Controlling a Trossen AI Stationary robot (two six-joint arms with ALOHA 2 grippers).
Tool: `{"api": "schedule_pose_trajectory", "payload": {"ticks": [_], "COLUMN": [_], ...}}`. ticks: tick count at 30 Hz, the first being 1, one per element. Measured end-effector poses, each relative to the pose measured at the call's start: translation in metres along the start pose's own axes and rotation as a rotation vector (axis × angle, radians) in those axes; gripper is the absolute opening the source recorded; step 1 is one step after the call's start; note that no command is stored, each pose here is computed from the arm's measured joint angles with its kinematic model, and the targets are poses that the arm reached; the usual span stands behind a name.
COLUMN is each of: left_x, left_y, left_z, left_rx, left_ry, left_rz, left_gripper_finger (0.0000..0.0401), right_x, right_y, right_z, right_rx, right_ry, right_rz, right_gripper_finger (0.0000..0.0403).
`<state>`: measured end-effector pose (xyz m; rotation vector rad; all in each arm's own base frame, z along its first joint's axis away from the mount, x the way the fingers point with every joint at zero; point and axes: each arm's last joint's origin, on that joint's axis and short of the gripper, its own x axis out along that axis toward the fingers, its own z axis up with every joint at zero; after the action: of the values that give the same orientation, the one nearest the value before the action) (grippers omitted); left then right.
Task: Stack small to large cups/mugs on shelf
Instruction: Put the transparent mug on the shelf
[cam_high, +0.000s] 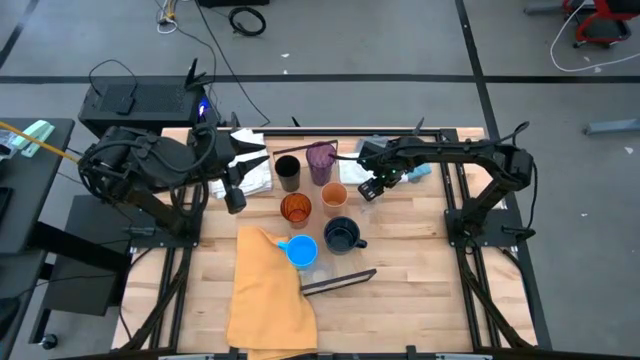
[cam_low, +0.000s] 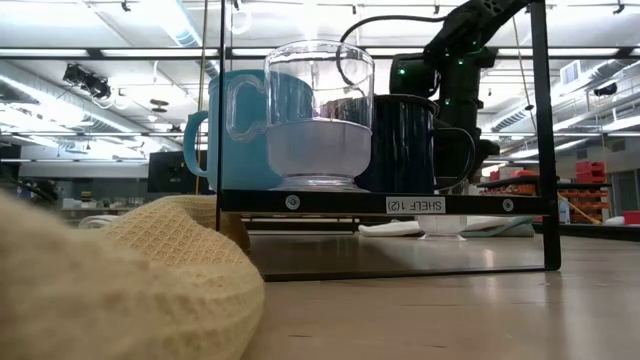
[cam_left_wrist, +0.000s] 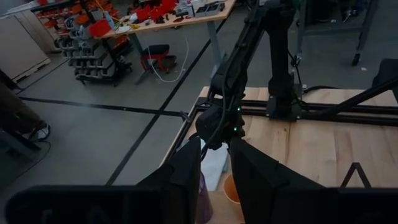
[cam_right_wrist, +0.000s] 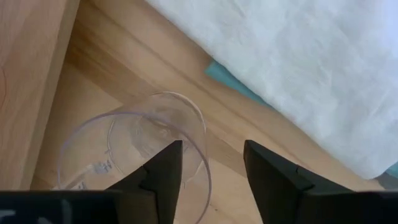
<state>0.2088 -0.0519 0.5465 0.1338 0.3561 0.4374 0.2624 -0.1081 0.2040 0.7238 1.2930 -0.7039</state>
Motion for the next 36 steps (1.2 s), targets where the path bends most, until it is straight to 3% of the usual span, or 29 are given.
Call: {"api": "schedule_pose_trajectory", "payload": {"ticks": [4,13,19,25,31,36], "left_x": [0.0,0.0,0.0,0.0,0.0,0.001], "left_y": [0.0,0.0,0.0,0.0,0.0,0.002], "left_z": [0.0,0.0,0.0,-0.001,-0.001,0.0], "left_rx": [0.008,0.022,0.023,0.035,0.04,0.034], "left_ry": [0.0,0.002,0.004,0.007,0.006,0.005], "left_rz": [0.0,0.0,0.001,0.001,0.001,0.012], "left_gripper_finger": [0.0097,0.0094,0.0098,0.0093,0.0093,0.0093], "right_x": [0.0,0.001,-0.002,-0.027,-0.08,-0.135], "right_y": [0.0,0.0,-0.003,-0.013,-0.017,0.0], "right_z": [0.0,0.001,0.0,-0.007,-0.023,-0.06], "right_rx": [0.002,0.002,0.01,0.037,0.066,0.043], "right_ry": [0.001,0.0,0.008,-0.018,-0.07,-0.116], "right_rz": [-0.001,0.0,0.002,0.04,0.075,0.164], "right_gripper_finger": [0.0141,0.0013,0.0018,0.001,0.0007,0.0008]}}
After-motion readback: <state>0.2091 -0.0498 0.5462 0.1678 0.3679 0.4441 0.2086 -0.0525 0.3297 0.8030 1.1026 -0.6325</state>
